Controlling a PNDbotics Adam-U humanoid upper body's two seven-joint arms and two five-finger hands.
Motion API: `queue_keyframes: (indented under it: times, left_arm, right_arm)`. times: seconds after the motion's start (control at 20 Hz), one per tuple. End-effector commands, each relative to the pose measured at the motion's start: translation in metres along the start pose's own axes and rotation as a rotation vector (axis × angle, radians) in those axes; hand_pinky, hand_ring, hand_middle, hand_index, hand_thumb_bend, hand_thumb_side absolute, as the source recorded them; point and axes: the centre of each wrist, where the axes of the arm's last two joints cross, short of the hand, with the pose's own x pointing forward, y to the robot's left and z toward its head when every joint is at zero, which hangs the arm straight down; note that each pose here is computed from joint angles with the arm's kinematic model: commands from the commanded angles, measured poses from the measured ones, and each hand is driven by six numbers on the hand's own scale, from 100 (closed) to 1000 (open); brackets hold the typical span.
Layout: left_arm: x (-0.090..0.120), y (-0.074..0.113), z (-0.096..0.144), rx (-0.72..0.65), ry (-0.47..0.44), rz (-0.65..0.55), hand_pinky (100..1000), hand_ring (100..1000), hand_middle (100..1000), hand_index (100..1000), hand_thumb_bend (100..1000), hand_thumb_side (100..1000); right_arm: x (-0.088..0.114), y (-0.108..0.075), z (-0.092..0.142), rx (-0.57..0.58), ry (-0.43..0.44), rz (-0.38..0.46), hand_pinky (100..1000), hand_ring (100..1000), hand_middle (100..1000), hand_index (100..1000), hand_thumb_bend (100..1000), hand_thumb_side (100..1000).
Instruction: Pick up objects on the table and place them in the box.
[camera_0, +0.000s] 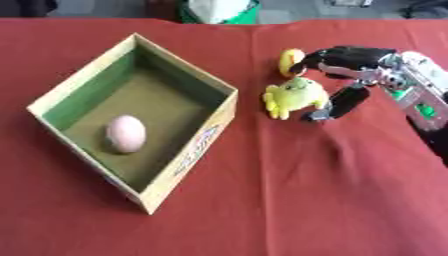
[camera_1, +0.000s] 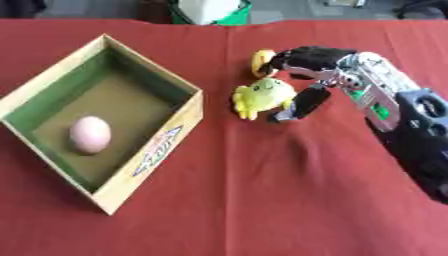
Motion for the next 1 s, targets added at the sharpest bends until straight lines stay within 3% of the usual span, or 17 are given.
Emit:
queue_keyframes:
  times: [0.05,0.45,0.55,0.7,1.0]
  left_arm:
    - [0.005,-0.002,-0.004,-0.008,-0.023,0.014,709,582,657,761,100,911]
    - [0.005,-0.003,-0.004,-0.008,-0.023,0.016,710,583,658,761,100,911]
    - [0.005,-0.003,-0.004,-0.007,-0.023,0.016,710,583,658,761,100,912]
    - [0.005,-0.003,-0.004,-0.008,-0.021,0.016,710,583,658,761,100,912]
    - [0.005,-0.003,-0.004,-0.007,-0.02,0.015,710,584,659,761,100,911]
  right_arm:
    - [-0.008,-0.007,0.002,-0.015,0.027,0.03,731,920,808,933,471,585]
    - [-0.013,0.004,-0.004,-0.007,0.044,0.031,725,912,771,900,356,591]
    - [-0.014,0.006,-0.005,-0.007,0.041,0.031,722,904,748,876,235,596]
    - [-0.013,0.005,-0.005,-0.02,0.038,0.026,717,893,713,845,158,566]
    - [-0.012,0.003,-0.006,-0.074,0.051,0.014,679,835,611,747,100,454]
